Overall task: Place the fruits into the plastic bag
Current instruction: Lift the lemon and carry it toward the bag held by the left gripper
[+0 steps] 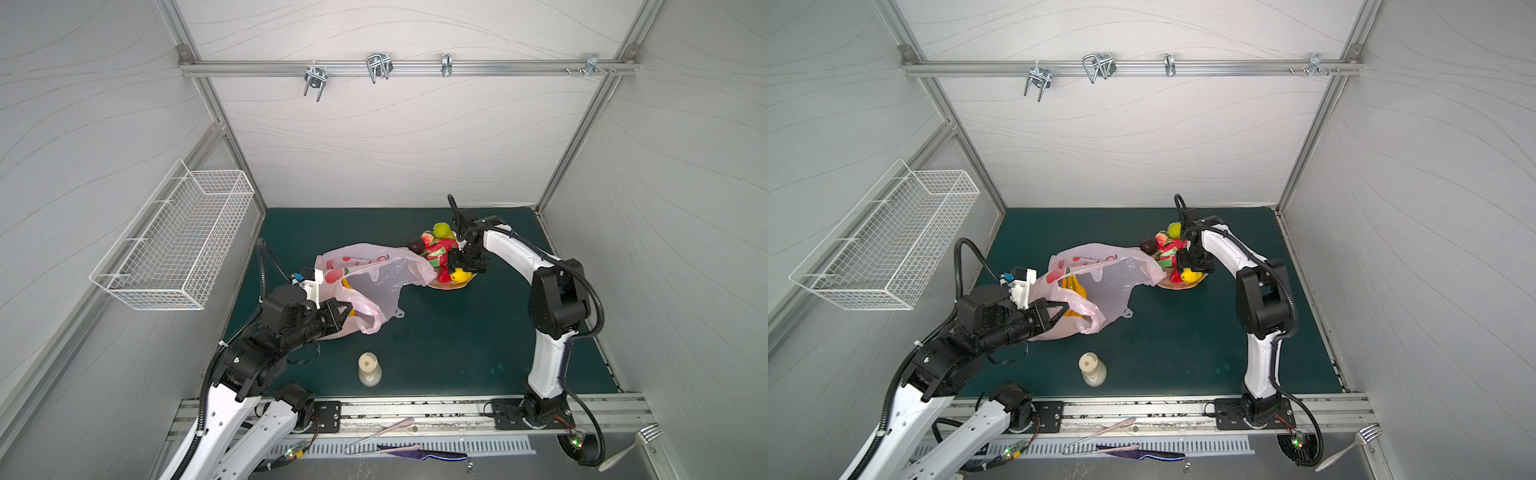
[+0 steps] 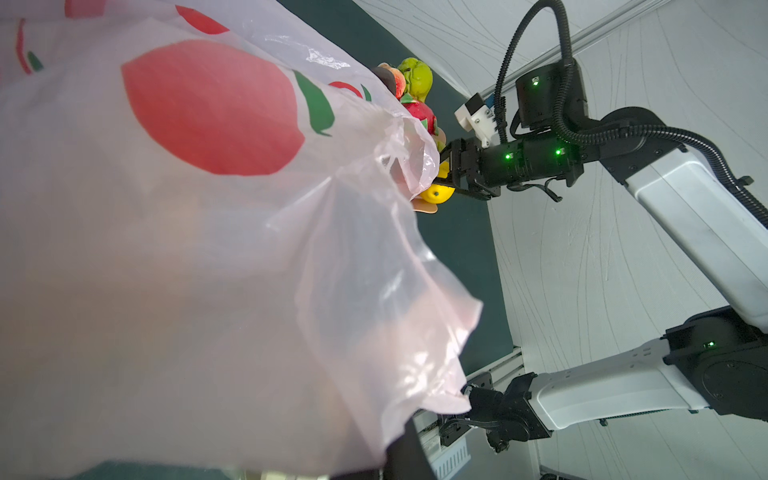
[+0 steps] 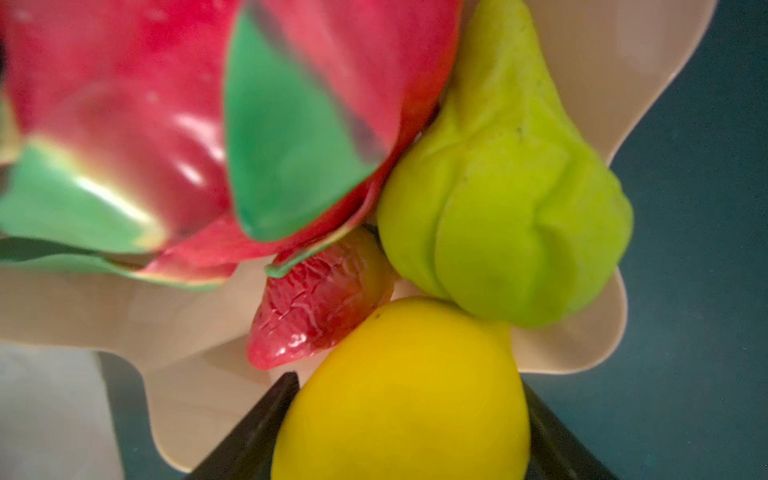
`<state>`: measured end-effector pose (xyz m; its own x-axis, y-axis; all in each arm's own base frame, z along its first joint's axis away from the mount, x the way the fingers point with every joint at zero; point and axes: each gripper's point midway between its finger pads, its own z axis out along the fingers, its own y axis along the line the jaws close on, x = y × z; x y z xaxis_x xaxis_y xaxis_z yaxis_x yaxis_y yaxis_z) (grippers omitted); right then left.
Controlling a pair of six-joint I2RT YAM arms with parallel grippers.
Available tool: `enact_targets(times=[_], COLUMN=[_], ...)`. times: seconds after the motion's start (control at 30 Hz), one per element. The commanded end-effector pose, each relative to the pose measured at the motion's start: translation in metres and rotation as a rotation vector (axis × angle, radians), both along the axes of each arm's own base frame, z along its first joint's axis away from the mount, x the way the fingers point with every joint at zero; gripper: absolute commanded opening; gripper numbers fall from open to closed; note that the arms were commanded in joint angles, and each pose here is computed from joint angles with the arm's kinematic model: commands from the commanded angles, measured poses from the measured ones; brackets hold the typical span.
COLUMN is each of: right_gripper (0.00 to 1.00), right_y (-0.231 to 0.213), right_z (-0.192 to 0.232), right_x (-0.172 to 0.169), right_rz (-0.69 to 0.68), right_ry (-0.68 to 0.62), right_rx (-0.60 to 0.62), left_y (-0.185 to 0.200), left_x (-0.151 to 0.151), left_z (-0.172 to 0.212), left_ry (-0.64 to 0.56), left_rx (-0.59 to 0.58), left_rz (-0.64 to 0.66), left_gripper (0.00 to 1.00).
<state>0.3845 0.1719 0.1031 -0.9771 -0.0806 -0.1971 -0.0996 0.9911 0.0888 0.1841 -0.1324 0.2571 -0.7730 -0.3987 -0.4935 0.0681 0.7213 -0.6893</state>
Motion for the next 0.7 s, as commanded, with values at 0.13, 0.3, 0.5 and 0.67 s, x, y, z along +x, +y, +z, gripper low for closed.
enact_targets(times=[0.13, 0.3, 0.5, 0.67], right_gripper=[0.61, 0.58, 0.56, 0.56], right_y=[0.008, 0.019, 0.036, 0.098], right_z=[0.095, 0.132, 0.141, 0.161], right_x=[-0.001, -0.008, -0.022, -0.066], right_rz=[0.010, 0.011, 0.070, 0.374], right_ry=[-0.171, -0.231, -0.240, -0.329], right_rx=[0.130, 0.293, 0.408, 0.530], left_y=[-0.004, -0.005, -0.007, -0.009], left_x=[0.003, 0.004, 0.005, 0.006], left_z=[0.024, 0.024, 0.025, 0.027], left_ry=[-0.082, -0.082, -0.080, -0.088], left_rx=[-0.032, -0.032, -0.035, -0.042], left_rz=[-0.020, -0.026, -0.030, -0.037], left_gripper=[0.00, 0.00, 0.00, 0.00])
